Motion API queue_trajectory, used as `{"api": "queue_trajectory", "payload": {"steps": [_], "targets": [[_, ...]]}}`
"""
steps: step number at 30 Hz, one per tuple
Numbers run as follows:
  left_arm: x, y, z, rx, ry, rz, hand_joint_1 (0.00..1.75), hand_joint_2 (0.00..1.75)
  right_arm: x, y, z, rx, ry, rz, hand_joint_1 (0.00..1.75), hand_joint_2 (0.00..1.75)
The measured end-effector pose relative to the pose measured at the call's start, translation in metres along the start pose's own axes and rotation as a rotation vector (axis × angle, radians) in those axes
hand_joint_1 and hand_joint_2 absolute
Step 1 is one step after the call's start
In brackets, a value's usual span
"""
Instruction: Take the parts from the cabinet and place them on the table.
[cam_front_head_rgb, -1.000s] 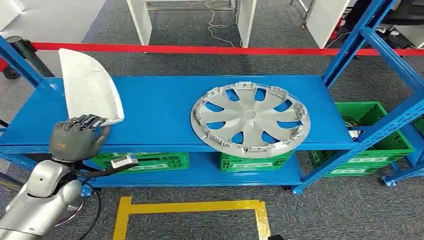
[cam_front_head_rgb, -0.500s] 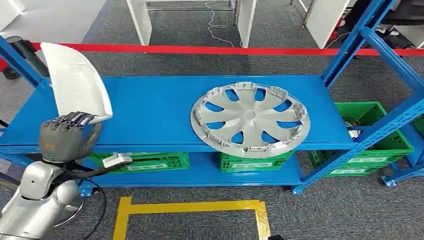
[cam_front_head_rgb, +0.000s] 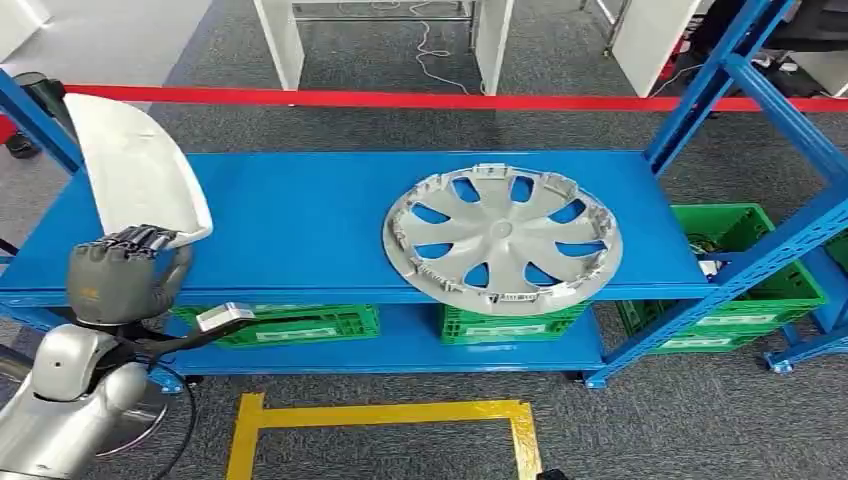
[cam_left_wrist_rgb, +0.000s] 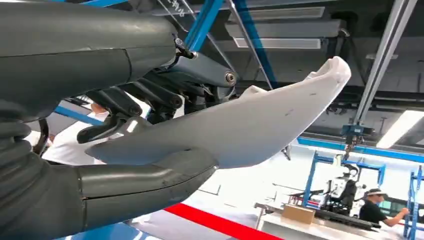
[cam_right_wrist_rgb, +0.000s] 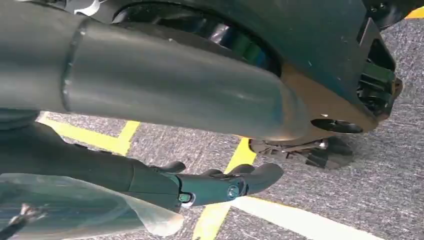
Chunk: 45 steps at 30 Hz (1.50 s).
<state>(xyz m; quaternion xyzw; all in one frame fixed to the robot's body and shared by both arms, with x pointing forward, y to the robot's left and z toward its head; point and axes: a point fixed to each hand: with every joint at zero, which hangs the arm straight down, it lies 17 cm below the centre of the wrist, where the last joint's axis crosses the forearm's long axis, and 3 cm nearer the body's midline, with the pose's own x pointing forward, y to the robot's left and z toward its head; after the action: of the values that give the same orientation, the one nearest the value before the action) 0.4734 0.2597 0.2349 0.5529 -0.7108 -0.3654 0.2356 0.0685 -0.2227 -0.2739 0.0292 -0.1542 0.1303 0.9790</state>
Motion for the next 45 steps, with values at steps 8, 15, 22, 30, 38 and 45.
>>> {"api": "queue_trajectory", "payload": {"steps": [8, 15, 22, 30, 38, 45], "targets": [[-0.009, -0.001, 0.004, -0.010, 0.012, -0.011, 1.75, 1.75, 0.001, 0.003, 0.000, 0.004, -0.002, -0.004, 0.00, 0.00], [-0.021, -0.007, 0.021, -0.045, 0.021, -0.016, 1.75, 1.75, 0.003, 0.010, 0.000, 0.004, -0.004, -0.005, 0.00, 0.00], [-0.034, -0.006, 0.026, -0.057, 0.020, -0.036, 1.75, 1.75, 0.009, 0.020, -0.001, 0.013, -0.011, -0.009, 0.00, 0.00], [-0.041, -0.005, 0.027, -0.059, 0.037, -0.034, 1.75, 1.75, 0.012, 0.025, -0.001, 0.018, -0.016, -0.015, 0.00, 0.00], [-0.037, -0.006, 0.026, -0.059, 0.025, -0.033, 1.75, 1.75, 0.010, 0.026, 0.000, 0.019, -0.014, -0.022, 0.00, 0.00], [-0.041, -0.007, 0.030, -0.069, 0.039, -0.027, 1.75, 1.75, 0.012, 0.026, 0.000, 0.021, -0.020, -0.028, 0.00, 0.00]]}}
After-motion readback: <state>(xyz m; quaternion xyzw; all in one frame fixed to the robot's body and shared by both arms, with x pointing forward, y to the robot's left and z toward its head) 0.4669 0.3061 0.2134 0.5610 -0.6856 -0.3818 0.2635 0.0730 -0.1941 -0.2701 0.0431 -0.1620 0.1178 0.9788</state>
